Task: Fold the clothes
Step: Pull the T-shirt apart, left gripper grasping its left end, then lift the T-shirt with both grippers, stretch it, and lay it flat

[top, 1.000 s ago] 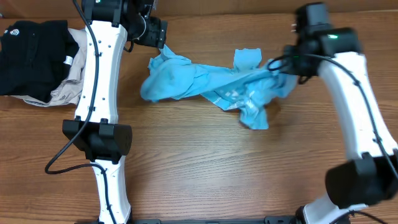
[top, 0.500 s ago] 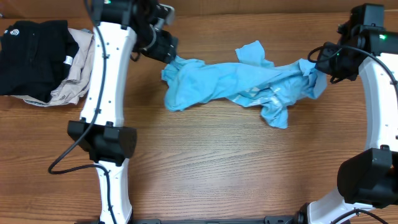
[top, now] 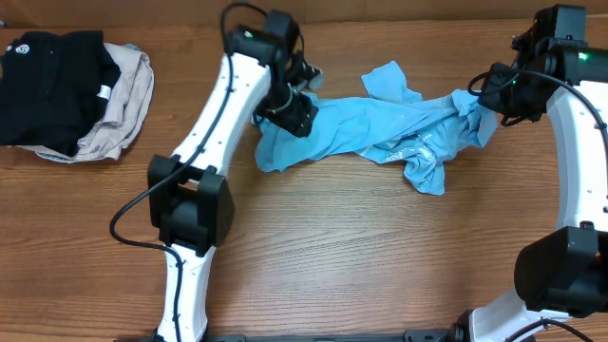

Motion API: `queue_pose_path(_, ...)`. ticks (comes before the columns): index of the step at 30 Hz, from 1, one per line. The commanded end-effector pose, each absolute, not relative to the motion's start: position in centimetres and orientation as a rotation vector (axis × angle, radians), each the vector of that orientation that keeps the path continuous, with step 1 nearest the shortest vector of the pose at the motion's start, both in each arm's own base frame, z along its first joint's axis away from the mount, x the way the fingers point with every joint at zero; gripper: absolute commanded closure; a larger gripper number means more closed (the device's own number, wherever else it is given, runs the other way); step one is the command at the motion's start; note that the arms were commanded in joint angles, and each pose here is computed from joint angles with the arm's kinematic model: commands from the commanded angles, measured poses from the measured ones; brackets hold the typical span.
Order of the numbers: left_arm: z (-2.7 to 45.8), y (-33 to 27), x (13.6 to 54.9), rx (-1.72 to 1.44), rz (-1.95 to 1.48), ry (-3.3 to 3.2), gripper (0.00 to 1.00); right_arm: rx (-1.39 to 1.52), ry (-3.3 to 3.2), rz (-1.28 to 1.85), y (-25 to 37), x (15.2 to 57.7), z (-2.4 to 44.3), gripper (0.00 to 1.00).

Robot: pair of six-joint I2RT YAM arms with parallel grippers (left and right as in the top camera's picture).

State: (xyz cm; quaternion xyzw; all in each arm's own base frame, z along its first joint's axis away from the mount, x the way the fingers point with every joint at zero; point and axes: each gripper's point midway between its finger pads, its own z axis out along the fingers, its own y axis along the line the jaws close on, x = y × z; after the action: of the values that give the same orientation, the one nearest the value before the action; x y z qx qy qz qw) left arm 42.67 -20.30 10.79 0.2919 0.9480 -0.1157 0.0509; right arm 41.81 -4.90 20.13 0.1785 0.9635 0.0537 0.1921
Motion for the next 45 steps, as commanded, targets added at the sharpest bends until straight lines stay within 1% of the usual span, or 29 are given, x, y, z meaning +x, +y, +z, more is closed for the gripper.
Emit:
queue_pose_path(1, 8.6, -21.9, 41.8, 1.005, -0.353, 2.862, 0.25, 0.489, 2.701, 0.160, -4.7, 41.8, 20.3, 0.96)
queue_pose_path(3, 7.2, -22.7, 41.3, 1.075, -0.323, 2.839, 0.26, 0.489, 2.702, 0.164, -4.6, 41.8, 20.3, 0.96)
queue_pose_path(7, 4.9, -22.9, 41.0, 1.142, -0.153, 2.822, 0.32, 0.490, 2.709, 0.164, -4.6, 41.6, 20.3, 0.96)
queue_pose_path(8, 4.7, -23.0, 40.9, 1.159, -0.131, 2.816, 0.35, 0.491, 2.709, 0.164, -4.6, 41.6, 20.3, 0.96)
queue_pose_path(9, 4.4, -23.1, 40.9, 1.173, -0.092, 2.805, 0.42, 0.491, 2.712, 0.164, -4.6, 41.5, 20.2, 0.96)
queue_pose_path(11, 4.2, -23.2, 41.1, 1.179, -0.051, 2.792, 0.52, 0.492, 2.712, 0.164, -4.6, 41.5, 20.2, 0.96)
queue_pose_path(12, 4.3, -23.2, 41.3, 1.178, -0.036, 2.784, 0.59, 0.492, 2.712, 0.164, -4.6, 41.5, 20.2, 0.96)
queue_pose_path(14, 4.3, -23.1, 41.7, 1.162, -0.004, 2.772, 0.69, 0.492, 2.713, 0.164, -4.6, 41.5, 20.2, 0.96)
queue_pose_path(17, 4.4, -22.5, 42.9, 1.092, 0.060, 2.759, 0.74, 0.493, 2.719, 0.164, -4.6, 41.4, 20.2, 0.96)
queue_pose_path(19, 4.5, -22.3, 43.5, 1.057, 0.063, 2.752, 0.80, 0.493, 2.721, 0.164, -4.5, 41.3, 20.2, 0.96)
queue_pose_path(20, 4.5, -22.3, 43.7, 1.044, 0.059, 2.752, 0.86, 0.494, 2.723, 0.164, -4.5, 41.3, 20.1, 0.96)
queue_pose_path(21, 4.5, -22.3, 43.8, 1.034, 0.059, 2.752, 0.95, 0.494, 2.723, 0.164, -4.5, 41.3, 20.1, 0.96)
queue_pose_path(24, 4.6, -22.2, 43.9, 1.020, 0.069, 2.752, 0.96, 0.495, 2.726, 0.164, -4.5, 41.2, 20.1, 0.96)
queue_pose_path(27, 5.8, -20.4, 45.2, 0.868, 0.195, 2.760, 0.96, 0.496, 2.730, 0.163, -4.5, 41.1, 20.1, 0.96)
queue_pose_path(29, 7.9, -18.6, 46.4, 0.723, 0.250, 2.757, 0.96, 0.496, 2.731, 0.163, -4.5, 41.1, 20.1, 0.96)
queue_pose_path(33, 13.1, -15.2, 49.4, 0.479, 0.226, 2.715, 0.96, 0.497, 2.730, 0.163, -4.5, 41.1, 20.1, 0.96)
queue_pose_path(37, 17.8, -10.4, 52.4, 0.230, 0.200, 2.638, 0.96, 0.516, 2.729, 0.160, -5.0, 41.0, 20.0, 0.96)
queue_pose_path(42, 21.7, -6.0, 52.9, 0.106, 0.155, 2.609, 0.96, 0.569, 2.721, 0.205, -6.0, 40.5, 20.4, 0.96)
queue_pose_path(45, 24.4, -4.5, 52.2, 0.068, 0.130, 2.589, 0.96, 0.581, 2.681, 0.294, -6.0, 40.1, 22.2, 0.96)
